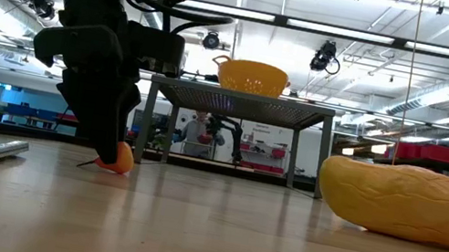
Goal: Pick & Place Fruit
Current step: Put the pear into the yellow colander bowl on the shelf
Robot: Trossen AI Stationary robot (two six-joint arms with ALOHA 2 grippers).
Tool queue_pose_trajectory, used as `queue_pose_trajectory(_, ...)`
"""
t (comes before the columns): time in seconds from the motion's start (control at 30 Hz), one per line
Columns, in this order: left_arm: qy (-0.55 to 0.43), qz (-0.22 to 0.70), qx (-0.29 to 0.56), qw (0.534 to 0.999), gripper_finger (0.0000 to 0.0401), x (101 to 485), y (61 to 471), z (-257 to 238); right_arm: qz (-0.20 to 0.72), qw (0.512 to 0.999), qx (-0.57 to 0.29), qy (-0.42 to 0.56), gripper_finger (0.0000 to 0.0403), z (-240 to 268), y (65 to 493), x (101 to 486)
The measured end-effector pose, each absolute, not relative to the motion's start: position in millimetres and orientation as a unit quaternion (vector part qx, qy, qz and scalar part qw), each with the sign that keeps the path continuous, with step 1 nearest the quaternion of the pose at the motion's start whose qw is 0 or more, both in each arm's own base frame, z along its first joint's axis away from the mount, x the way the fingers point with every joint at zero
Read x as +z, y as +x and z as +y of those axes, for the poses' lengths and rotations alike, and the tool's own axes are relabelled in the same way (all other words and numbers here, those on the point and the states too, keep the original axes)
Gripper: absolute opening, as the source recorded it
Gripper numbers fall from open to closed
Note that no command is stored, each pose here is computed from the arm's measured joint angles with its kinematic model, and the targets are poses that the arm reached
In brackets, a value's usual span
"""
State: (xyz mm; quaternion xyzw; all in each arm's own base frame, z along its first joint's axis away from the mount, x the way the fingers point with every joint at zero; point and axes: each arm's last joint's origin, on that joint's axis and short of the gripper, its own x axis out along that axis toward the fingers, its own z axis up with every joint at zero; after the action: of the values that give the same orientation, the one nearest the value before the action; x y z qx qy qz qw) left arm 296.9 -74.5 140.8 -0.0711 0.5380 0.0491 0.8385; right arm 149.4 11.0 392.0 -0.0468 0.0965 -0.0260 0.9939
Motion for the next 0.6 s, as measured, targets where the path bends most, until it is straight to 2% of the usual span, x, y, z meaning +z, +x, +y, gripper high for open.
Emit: queue_pose_trajectory(0.6, -0.072, 0.532, 0.047, 0.843, 0.0143, 152, 293, -73, 0.095, 0.994, -0.026, -0.047, 0.0018, 11, 149, 392)
